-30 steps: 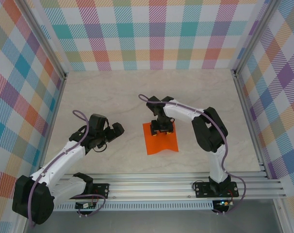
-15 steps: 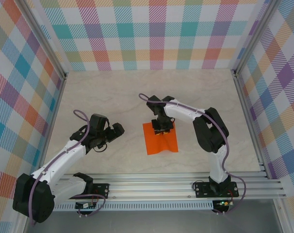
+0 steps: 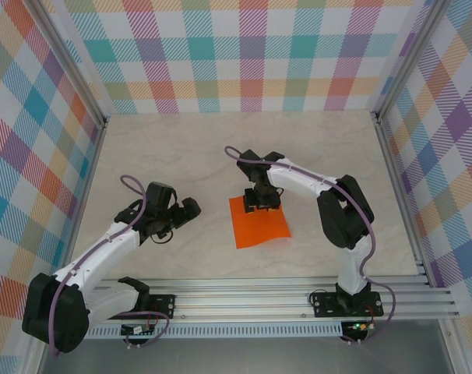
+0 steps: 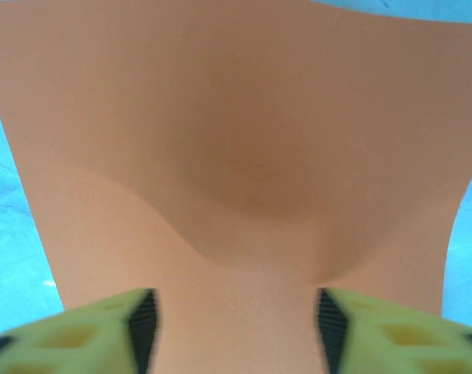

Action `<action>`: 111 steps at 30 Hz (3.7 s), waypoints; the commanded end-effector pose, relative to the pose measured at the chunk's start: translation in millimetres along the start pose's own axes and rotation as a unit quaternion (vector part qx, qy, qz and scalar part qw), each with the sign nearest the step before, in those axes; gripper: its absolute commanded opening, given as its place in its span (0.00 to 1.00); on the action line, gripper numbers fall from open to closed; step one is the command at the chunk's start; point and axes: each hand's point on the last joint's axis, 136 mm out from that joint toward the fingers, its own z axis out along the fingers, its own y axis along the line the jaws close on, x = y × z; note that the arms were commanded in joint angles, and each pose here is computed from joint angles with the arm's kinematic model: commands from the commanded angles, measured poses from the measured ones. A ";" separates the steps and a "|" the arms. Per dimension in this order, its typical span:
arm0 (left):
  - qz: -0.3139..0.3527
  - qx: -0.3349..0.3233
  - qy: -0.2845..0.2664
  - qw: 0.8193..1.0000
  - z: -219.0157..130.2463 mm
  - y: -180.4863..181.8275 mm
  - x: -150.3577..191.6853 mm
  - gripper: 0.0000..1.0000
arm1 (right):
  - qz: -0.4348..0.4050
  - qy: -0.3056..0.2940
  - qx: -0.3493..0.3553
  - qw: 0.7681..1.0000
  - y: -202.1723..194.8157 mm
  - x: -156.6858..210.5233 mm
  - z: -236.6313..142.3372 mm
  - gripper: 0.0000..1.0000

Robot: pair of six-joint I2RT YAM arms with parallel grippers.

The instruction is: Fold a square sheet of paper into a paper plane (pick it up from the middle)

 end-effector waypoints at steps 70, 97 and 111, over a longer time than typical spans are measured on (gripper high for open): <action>0.002 0.006 0.018 1.000 4.6 -6.5 5.1 1.00 | 0.001 0.056 -0.016 0.998 16.0 20.8 36.2 0.61; 0.001 0.023 0.023 0.999 2.4 -14.5 5.0 1.00 | 0.042 -0.072 -0.231 0.969 38.2 2.0 -76.4 0.32; 0.051 0.075 0.080 0.993 22.7 -70.9 26.4 1.00 | 0.159 -0.044 -0.250 0.954 -22.4 19.6 -10.2 0.47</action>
